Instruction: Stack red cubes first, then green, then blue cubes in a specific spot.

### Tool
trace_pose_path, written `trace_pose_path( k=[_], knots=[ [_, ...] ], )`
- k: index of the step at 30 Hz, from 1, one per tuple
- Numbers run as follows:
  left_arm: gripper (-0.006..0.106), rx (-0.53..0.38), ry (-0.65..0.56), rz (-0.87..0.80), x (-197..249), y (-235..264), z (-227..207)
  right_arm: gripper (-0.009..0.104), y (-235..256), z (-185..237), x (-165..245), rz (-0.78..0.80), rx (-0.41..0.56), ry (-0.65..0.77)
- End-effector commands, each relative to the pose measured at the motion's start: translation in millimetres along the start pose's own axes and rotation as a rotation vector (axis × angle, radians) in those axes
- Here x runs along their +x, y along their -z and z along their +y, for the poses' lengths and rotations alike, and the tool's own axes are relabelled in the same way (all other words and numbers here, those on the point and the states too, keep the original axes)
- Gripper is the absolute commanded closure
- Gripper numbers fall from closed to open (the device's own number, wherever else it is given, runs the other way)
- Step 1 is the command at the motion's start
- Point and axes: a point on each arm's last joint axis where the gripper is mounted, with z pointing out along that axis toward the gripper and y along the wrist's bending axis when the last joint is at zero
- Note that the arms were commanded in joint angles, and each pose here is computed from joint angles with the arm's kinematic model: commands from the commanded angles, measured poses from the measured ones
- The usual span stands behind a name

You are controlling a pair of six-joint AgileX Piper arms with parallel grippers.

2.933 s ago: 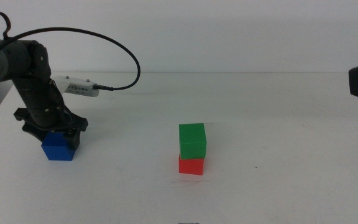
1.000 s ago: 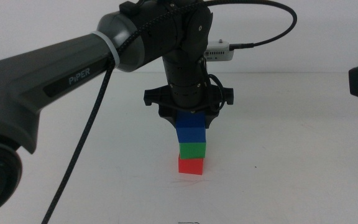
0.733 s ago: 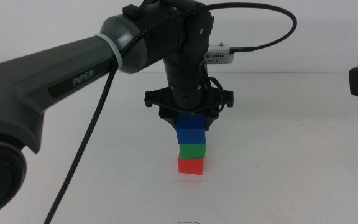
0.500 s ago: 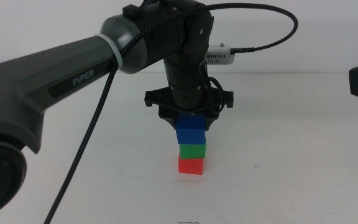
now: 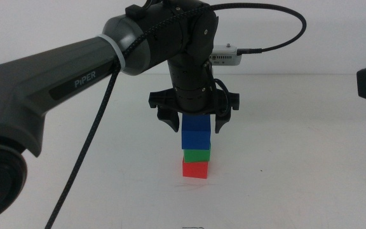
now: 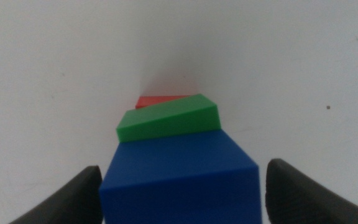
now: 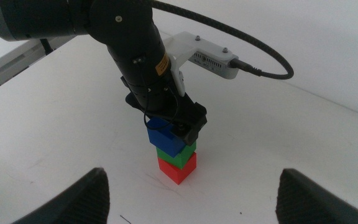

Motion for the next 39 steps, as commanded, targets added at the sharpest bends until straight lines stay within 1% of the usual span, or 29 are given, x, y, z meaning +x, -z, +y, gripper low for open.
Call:
trace_pose_path(
  k=[1, 7, 13, 17, 22, 25, 29, 37, 39],
  knots=[
    [0.014, 0.074, 0.001, -0.100, -2.3, 38.0, -3.4, 0.011, 7.3, -1.1, -11.9, -0.101, 0.012, 0.014],
    [0.014, 0.123, -0.009, -0.107, -2.7, 39.0, -7.8, 0.011, 7.3, -1.1, -11.9, -0.101, 0.012, 0.014],
    [0.014, 0.113, -0.018, -0.160, -2.7, 56.5, -2.8, 0.011, 7.3, -1.1, -11.9, -0.101, 0.012, 0.014],
    [0.014, 0.079, -0.029, -0.262, -2.9, 88.2, 10.8, 0.011, 7.3, -1.1, -11.9, -0.101, 0.012, 0.014],
    [0.012, 0.074, -0.044, -0.331, 2.5, 134.4, 41.6, 0.011, 7.3, -1.1, -11.9, -0.101, 0.012, 0.014],
    [0.012, 0.061, -0.020, -0.311, 18.3, 165.1, 62.4, 0.011, 7.3, -1.1, -11.9, -0.101, 0.012, 0.014],
    [0.012, -0.017, -0.112, -0.412, 32.1, 201.4, 85.4, 0.011, 7.3, -1.1, -11.9, -0.101, 0.012, 0.014],
    [0.011, -0.065, -0.133, -0.575, 63.7, 262.2, 126.0, 0.011, 7.3, -1.1, -11.9, -0.101, 0.012, 0.014],
    [0.011, -0.085, -0.100, -0.619, 80.0, 277.5, 141.2, 0.011, 7.3, -1.1, -11.9, -0.101, 0.012, 0.014]
  ],
)
